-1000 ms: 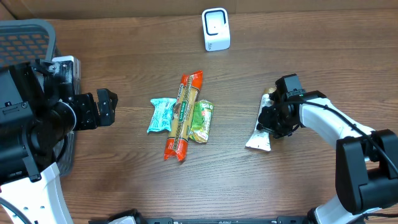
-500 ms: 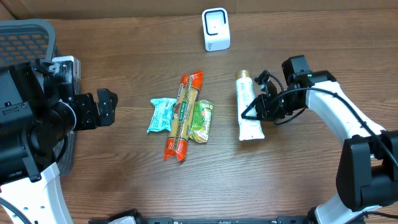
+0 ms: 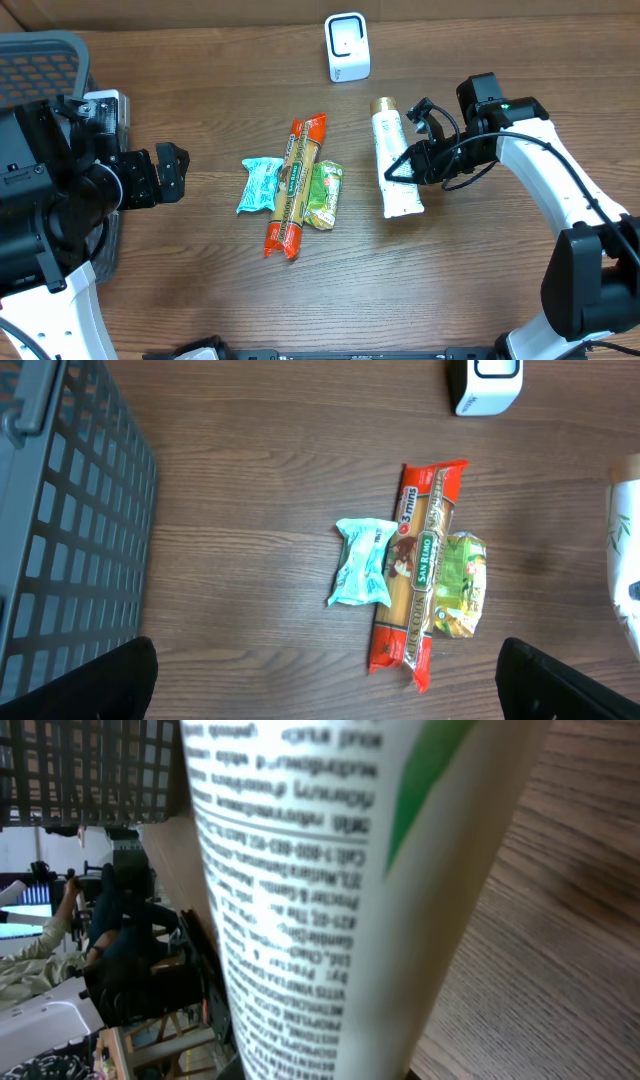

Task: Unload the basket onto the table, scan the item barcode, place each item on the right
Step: 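Lift the tube upright and carry it toward the white scanner, then hold the tube's barcode side in front of the scanner, then carry the tube right and lower it onto the table edge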

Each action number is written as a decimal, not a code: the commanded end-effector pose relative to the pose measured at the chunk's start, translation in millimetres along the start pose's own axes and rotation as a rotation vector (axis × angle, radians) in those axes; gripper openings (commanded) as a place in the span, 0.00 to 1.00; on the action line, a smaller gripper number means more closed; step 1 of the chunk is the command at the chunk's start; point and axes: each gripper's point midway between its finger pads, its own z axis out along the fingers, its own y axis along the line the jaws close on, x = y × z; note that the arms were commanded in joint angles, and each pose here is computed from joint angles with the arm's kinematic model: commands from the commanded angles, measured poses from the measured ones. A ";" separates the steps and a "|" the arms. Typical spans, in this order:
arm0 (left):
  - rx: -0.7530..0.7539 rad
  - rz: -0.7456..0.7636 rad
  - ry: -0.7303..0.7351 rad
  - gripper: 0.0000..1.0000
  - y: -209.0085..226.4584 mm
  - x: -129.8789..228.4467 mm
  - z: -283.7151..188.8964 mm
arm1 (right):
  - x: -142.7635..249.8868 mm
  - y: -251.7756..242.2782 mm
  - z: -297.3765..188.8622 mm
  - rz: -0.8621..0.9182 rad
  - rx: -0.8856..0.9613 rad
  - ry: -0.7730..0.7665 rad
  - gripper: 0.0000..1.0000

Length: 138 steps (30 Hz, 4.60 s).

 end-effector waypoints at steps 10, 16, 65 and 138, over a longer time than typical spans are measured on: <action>0.013 0.014 -0.001 1.00 -1.5 2.2 -0.2 | -19.4 33.4 -19.9 -0.118 -0.043 -0.074 0.04; 0.013 0.014 -0.001 1.00 -1.5 2.2 -0.2 | -53.9 10.1 -41.2 -0.059 0.266 -0.146 0.04; 0.014 0.014 0.005 0.99 -1.4 2.1 1.7 | -295.2 -121.2 -43.9 -1.146 1.827 -0.363 0.04; 0.014 0.014 0.005 1.00 -1.4 2.1 1.8 | -102.3 63.5 -165.6 -0.025 0.632 -0.630 0.04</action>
